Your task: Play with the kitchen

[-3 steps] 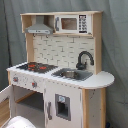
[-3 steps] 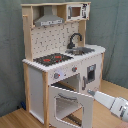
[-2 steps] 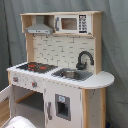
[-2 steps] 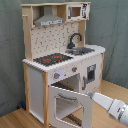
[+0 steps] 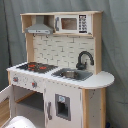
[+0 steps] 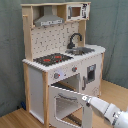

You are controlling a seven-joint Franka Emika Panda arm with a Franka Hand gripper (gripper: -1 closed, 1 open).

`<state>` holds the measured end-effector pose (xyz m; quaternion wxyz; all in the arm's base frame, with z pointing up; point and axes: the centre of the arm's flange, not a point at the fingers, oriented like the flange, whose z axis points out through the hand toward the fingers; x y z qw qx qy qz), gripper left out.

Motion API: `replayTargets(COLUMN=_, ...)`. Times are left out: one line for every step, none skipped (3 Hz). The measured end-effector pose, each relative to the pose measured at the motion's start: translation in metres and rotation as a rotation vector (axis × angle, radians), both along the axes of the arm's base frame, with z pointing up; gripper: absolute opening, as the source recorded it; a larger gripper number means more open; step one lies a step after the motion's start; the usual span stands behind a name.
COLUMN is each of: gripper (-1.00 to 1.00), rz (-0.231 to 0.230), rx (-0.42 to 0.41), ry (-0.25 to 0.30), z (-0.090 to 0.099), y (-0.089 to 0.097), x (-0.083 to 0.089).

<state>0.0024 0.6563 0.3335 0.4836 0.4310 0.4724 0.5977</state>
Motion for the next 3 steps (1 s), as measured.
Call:
replayTargets(gripper=1.00, rz=0.009, rx=0.082, ry=0.020, z=-0.021, y=-0.001, x=0.009)
replayTargets(gripper=1.00, rz=0.014, rx=0.165, ry=0.047, z=-0.039, y=-0.002, x=0.018)
replayTargets(gripper=1.00, rz=0.012, rx=0.248, ry=0.073, z=-0.055, y=-0.004, x=0.029)
